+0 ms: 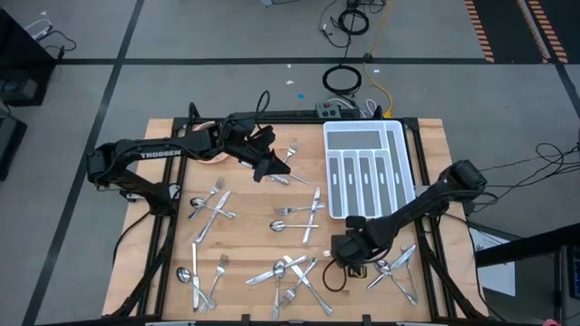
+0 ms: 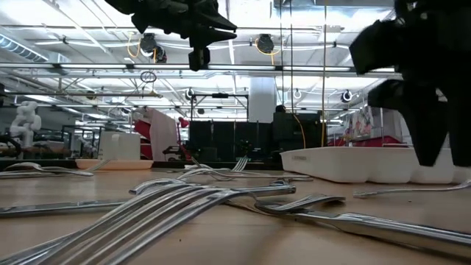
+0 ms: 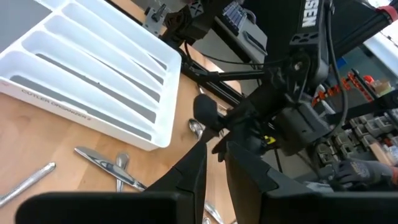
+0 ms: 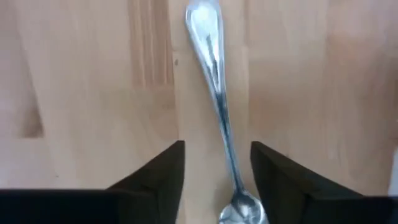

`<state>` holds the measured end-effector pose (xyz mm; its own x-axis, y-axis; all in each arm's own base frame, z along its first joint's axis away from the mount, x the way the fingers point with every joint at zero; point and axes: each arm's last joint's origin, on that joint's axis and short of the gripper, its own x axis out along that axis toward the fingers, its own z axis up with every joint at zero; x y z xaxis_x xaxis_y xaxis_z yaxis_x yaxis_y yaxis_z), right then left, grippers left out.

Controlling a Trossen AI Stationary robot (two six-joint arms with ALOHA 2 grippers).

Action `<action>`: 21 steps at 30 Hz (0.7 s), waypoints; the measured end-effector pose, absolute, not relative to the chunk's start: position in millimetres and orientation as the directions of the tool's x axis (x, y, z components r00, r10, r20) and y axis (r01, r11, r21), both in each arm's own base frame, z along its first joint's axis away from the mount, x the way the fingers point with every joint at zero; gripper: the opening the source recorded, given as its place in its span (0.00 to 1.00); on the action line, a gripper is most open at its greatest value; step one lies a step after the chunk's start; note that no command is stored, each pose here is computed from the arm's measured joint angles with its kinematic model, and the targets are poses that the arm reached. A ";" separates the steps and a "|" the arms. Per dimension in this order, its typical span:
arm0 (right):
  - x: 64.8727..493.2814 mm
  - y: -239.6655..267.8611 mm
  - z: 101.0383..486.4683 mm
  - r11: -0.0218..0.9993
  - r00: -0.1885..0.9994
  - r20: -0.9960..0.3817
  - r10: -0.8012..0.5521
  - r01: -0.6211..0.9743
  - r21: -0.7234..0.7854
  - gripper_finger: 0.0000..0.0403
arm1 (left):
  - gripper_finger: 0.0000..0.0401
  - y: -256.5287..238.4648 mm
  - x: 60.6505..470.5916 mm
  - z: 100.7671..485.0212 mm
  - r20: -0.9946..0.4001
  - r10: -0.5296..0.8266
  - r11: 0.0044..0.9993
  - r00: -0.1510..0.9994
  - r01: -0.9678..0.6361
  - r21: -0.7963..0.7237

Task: Sort silverware
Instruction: Put the silver spoon into the white silverware tray

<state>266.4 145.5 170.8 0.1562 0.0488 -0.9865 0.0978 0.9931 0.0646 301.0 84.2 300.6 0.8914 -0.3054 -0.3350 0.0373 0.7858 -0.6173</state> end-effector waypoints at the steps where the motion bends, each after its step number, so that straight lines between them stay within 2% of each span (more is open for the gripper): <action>1: 266.0 145.3 172.7 0.992 0.160 -0.986 0.048 0.112 0.066 0.47 | 0.16 84.2 301.0 300.6 -0.335 -0.305 0.787 0.891 0.038 -0.616; 7: 248.2 147.0 172.2 0.984 0.052 -0.997 -0.058 0.174 -0.048 0.49 | 0.16 84.1 300.8 300.2 -0.339 -0.306 0.788 0.890 0.037 -0.615; 12: 232.2 156.7 173.1 0.953 0.087 -0.966 -0.242 0.206 -0.220 0.49 | 0.16 84.0 300.3 299.1 -0.348 -0.307 0.788 0.886 0.032 -0.615; 21: 223.8 172.0 167.2 0.941 0.112 -0.955 -0.274 0.234 -0.243 0.52 | 0.16 84.1 299.3 296.6 -0.374 -0.294 0.802 0.879 0.015 -0.597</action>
<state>223.8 172.0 167.2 0.1116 -0.2739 -0.9553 0.2342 0.9414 -0.2426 299.3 84.1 296.6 0.8795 -0.2944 -0.3740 0.0146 0.8021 -0.5970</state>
